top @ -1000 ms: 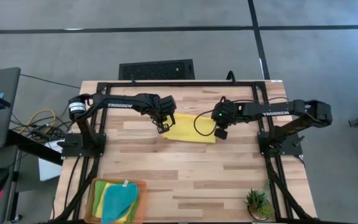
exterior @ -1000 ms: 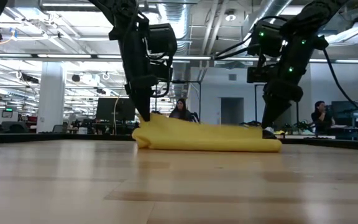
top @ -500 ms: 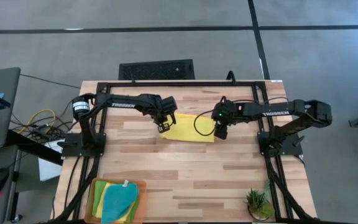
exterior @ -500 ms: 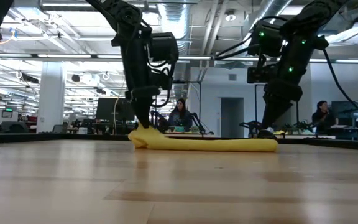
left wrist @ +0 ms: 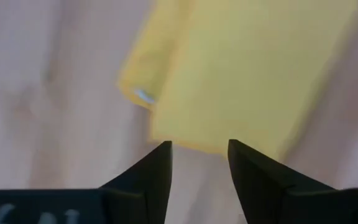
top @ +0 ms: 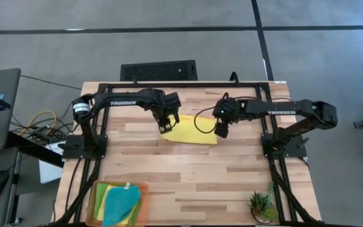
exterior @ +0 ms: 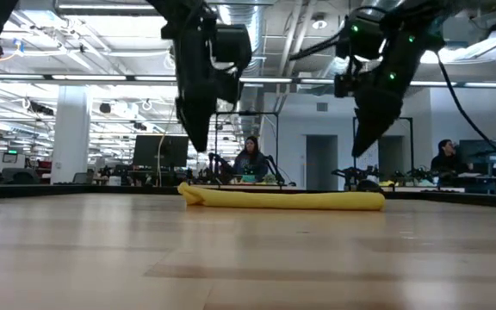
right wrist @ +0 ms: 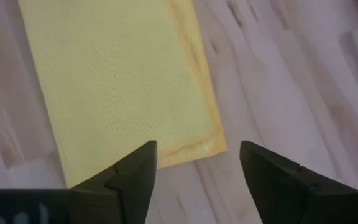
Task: Fold microfiber towels
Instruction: Fold the yellow microfiber towel
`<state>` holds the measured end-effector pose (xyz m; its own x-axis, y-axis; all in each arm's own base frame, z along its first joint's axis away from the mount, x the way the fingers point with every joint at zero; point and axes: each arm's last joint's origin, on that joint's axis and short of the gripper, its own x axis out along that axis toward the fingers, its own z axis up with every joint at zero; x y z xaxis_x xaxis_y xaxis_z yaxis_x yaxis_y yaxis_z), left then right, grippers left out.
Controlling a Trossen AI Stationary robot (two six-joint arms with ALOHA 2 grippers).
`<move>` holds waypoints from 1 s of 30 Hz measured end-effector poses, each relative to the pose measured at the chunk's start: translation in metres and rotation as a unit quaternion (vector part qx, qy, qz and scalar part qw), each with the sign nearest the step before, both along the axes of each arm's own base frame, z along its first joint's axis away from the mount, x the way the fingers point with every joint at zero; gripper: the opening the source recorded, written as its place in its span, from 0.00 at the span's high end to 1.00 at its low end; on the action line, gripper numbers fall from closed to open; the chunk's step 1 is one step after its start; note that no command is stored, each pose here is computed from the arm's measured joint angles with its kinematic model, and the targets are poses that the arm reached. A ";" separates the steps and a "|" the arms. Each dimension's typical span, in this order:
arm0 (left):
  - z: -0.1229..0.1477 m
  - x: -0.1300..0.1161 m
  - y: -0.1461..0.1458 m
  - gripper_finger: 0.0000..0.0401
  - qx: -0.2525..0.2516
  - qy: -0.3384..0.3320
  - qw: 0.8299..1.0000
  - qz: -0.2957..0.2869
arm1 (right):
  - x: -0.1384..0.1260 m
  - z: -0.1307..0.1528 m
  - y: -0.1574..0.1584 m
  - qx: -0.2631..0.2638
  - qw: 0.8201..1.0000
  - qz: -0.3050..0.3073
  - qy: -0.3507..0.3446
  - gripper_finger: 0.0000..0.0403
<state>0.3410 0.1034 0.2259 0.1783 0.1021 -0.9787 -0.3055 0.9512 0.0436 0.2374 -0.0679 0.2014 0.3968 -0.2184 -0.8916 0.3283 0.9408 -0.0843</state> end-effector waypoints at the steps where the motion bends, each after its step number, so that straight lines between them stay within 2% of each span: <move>1: 0.004 0.000 -0.004 0.63 -0.019 0.003 1.000 -0.013 | 0.001 0.004 0.000 -0.001 1.000 0.002 -0.001 0.37; 4: 0.002 0.000 -0.021 0.63 -0.076 0.009 0.993 -0.085 | 0.004 0.012 -0.003 -0.003 1.000 0.000 -0.006 0.37; 7: -0.004 -0.001 -0.036 0.63 -0.096 0.017 0.987 -0.131 | 0.005 0.020 -0.003 0.001 1.000 0.001 -0.002 0.37; 10: -0.009 0.001 -0.048 0.63 -0.086 0.021 0.985 -0.150 | 0.006 0.029 -0.003 0.019 1.000 0.008 -0.005 0.37; 16: -0.020 0.012 -0.064 0.63 -0.050 -0.032 0.979 -0.193 | 0.010 0.038 -0.003 0.026 0.999 0.027 -0.018 0.37; 21: -0.033 0.010 -0.066 0.63 -0.055 -0.031 0.980 -0.190 | 0.010 0.039 -0.003 0.025 0.999 0.028 -0.019 0.37; 25: -0.047 0.004 -0.064 0.63 -0.013 -0.011 0.987 -0.162 | 0.010 0.039 -0.003 0.025 0.999 0.028 -0.019 0.37; 30: -0.058 0.001 -0.062 0.63 0.007 -0.012 0.991 -0.133 | 0.010 0.039 -0.003 0.025 0.999 0.028 -0.019 0.37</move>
